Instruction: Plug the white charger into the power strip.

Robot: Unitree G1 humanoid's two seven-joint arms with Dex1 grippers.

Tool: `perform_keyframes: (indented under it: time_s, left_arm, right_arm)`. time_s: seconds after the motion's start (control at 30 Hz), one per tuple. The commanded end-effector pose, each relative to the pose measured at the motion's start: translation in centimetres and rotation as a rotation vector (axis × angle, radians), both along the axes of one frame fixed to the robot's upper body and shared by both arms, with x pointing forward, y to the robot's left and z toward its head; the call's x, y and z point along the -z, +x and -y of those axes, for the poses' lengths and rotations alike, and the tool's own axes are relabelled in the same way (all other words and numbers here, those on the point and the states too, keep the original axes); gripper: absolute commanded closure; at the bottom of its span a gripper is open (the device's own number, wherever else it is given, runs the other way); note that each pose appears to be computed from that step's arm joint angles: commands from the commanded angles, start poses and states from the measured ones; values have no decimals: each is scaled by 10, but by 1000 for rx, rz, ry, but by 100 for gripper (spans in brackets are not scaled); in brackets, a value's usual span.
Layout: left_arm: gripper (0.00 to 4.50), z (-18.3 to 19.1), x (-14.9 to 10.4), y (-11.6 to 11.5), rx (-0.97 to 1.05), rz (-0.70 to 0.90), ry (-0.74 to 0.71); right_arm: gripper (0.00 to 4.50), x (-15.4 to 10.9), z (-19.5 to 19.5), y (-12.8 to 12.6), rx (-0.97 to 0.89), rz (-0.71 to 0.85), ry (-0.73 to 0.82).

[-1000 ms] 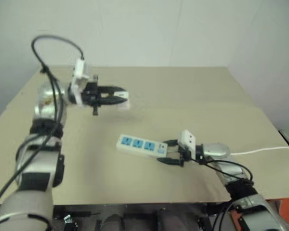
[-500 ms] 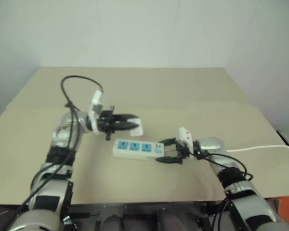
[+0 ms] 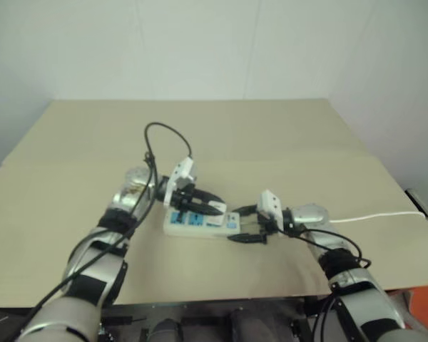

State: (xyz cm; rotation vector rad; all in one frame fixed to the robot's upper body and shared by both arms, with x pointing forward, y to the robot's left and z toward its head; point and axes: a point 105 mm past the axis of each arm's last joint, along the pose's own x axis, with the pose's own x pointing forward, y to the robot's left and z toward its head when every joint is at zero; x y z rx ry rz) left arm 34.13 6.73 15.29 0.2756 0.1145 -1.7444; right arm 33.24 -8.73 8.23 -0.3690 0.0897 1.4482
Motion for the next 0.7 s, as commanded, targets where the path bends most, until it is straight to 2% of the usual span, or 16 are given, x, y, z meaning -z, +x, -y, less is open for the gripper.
perform_keyframes:
  time_s: [0.03, 0.23, 0.6, 0.7]
  left_arm:
    - [349, -1, -10, 3, 15, 69, 11]
    - [349, -5, -4, 4, -8, 45, 9]
    - [349, -7, -18, -1, -30, -37, -164]
    - [349, -7, -11, -4, -16, -2, -118]
  right_arm:
    - [110, 27, -4, -10, -19, -58, -88]
    - [110, 29, -6, -11, -37, -52, -93]
    - [110, 28, -4, -8, -16, -57, -89]
    - [110, 29, -5, -9, -21, -57, -88]
